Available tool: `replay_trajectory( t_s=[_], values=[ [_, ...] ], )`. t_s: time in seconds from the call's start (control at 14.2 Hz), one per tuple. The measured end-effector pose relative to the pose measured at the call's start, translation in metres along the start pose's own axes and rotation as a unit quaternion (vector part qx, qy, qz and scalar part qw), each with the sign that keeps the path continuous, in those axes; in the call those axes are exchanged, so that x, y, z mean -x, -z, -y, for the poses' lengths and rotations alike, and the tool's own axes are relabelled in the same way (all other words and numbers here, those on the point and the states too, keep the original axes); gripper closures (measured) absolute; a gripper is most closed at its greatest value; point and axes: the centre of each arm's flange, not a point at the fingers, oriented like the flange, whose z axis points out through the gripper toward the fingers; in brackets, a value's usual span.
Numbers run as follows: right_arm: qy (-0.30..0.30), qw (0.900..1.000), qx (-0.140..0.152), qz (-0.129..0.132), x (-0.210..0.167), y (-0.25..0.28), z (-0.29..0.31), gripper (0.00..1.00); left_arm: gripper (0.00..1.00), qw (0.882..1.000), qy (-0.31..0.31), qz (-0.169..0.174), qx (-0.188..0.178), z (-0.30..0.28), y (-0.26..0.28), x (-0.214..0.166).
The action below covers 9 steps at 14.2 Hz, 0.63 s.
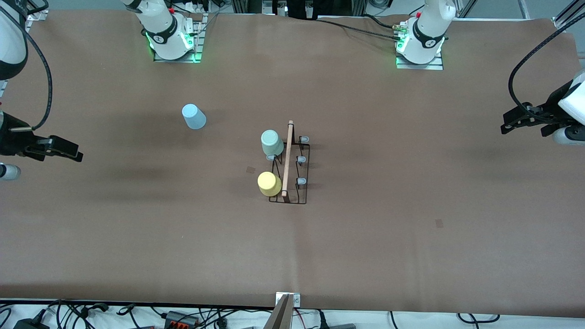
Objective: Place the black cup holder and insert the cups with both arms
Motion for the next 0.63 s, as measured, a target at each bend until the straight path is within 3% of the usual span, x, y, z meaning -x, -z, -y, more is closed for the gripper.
replay_trajectory(
  t_s=[0.35,0.63],
  values=[
    [-0.003,1.000,0.002,0.025,0.013,-0.001,-0.007,0.00,0.00,1.000,-0.005,0.005,0.000,0.005,-0.006,-0.002],
    [-0.004,1.000,0.005,0.013,0.039,-0.016,-0.009,0.00,0.00,1.000,-0.005,0.005,0.000,0.005,-0.006,-0.002]
  ],
)
